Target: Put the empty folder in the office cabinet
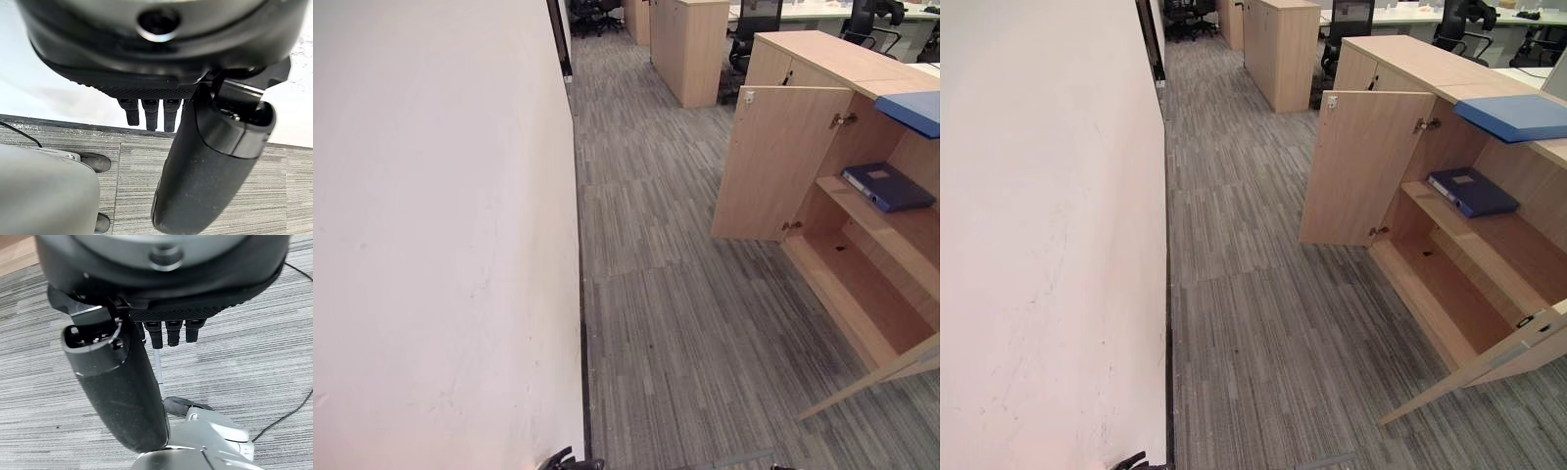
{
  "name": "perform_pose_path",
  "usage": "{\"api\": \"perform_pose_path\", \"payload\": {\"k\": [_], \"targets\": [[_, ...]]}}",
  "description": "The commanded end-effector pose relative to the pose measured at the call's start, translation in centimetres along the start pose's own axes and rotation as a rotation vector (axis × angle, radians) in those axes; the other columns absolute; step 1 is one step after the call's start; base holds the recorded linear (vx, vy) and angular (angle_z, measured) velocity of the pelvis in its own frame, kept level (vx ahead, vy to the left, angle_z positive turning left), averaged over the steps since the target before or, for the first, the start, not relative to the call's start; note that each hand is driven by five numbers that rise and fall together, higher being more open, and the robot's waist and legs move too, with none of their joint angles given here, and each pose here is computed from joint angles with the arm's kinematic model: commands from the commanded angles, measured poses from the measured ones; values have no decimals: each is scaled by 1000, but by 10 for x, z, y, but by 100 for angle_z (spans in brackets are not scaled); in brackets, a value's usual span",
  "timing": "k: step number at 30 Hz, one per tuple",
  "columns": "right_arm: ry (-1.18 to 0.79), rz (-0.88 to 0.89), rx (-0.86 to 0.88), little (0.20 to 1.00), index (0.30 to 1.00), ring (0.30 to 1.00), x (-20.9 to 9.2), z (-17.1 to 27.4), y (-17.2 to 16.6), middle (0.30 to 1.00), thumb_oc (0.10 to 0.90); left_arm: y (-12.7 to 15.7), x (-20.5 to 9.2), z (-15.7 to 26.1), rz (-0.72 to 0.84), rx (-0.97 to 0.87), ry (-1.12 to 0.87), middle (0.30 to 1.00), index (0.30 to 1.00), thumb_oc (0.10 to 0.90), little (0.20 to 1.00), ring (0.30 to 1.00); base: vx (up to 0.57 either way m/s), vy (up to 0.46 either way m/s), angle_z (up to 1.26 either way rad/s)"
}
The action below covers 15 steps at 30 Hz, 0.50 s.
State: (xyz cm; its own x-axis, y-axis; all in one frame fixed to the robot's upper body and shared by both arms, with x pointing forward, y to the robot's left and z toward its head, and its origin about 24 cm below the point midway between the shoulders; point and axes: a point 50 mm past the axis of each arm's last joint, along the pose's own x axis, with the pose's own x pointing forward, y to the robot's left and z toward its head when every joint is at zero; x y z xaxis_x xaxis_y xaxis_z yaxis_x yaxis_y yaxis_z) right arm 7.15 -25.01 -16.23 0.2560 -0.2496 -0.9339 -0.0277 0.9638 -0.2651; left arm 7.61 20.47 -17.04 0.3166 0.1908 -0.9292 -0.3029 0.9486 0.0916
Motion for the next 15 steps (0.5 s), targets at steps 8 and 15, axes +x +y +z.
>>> {"api": "perform_pose_path", "payload": {"k": [8, 15], "targets": [[-34, -12, -8, 900, 900, 900, 1, 12, -3, 900, 800, 34, -6, -27, 83, 205, 100, 900, 900, 800, 900, 900, 0, 0, 0], [-17, 1, -41, 900, 900, 900, 1, 10, -7, 900, 800, 31, -4, -17, 57, 283, 61, 900, 900, 800, 900, 900, 0, 0, 0]]}}
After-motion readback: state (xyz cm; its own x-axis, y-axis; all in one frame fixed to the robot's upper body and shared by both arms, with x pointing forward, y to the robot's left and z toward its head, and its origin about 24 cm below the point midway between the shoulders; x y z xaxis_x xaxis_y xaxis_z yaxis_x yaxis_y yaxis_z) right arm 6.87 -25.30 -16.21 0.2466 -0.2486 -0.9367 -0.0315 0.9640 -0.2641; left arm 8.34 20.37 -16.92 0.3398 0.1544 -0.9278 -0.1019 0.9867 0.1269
